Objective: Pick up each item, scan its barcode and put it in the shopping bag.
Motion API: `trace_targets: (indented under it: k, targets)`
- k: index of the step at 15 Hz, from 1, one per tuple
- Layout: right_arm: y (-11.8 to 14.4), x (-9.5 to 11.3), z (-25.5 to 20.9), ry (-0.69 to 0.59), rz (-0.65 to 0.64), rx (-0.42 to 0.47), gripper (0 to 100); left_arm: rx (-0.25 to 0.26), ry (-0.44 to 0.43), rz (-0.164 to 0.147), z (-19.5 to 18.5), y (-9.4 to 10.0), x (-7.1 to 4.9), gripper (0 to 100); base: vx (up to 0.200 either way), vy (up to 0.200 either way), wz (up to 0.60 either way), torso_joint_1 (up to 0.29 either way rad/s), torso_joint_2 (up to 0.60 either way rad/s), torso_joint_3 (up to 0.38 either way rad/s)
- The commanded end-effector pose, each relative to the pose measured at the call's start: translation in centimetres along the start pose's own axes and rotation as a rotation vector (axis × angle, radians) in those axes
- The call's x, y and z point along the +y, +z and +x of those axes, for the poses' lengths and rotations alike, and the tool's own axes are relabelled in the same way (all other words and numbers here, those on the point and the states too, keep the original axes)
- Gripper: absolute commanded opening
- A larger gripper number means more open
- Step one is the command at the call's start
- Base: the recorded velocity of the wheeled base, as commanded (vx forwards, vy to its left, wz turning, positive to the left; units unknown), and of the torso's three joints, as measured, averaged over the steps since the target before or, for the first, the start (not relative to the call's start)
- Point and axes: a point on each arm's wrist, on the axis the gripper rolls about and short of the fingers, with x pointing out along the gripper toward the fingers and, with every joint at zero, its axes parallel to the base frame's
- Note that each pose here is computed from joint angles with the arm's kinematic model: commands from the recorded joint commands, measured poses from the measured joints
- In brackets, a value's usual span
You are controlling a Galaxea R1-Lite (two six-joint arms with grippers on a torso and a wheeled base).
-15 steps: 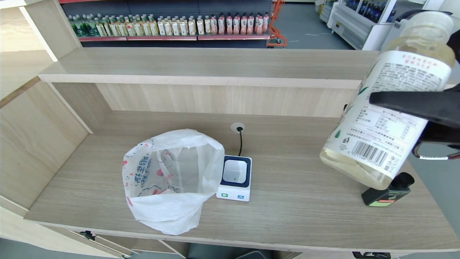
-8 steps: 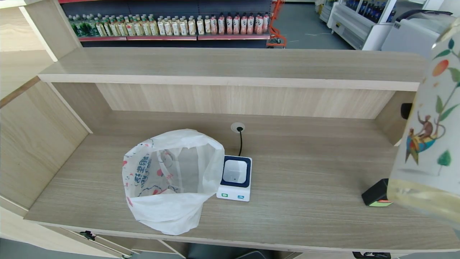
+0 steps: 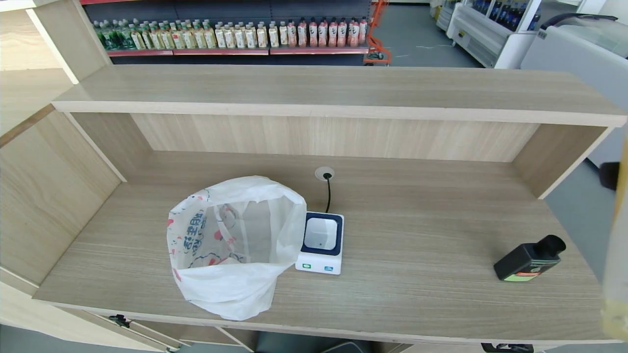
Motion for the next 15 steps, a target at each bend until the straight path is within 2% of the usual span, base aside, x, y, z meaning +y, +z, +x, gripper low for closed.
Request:
trace_targets:
  k: [1,9,14,15]
  targets:
    - [-0.1,0.6,-0.2,0.025,-0.004,0.015,0,-0.001,0.000,0.000,0.0,0.0,0.0,100,0.000,0.000,0.00,0.000,0.00,0.000]
    - [-1.6,1.8,-0.8,0.045,-0.011,0.030,0,-0.001,0.000,0.000,0.0,0.0,0.0,100,0.000,0.000,0.00,0.000,0.00,0.000]
    - [-1.6,1.5,-0.8,0.034,-0.018,0.026,0,-0.001,0.000,0.000,0.0,0.0,0.0,100,0.000,0.000,0.00,0.000,0.00,0.000]
    - [-1.4,0.8,-0.9,0.012,-0.059,0.019,0,-0.001,0.000,0.000,0.0,0.0,0.0,100,0.000,0.000,0.00,0.000,0.00,0.000]
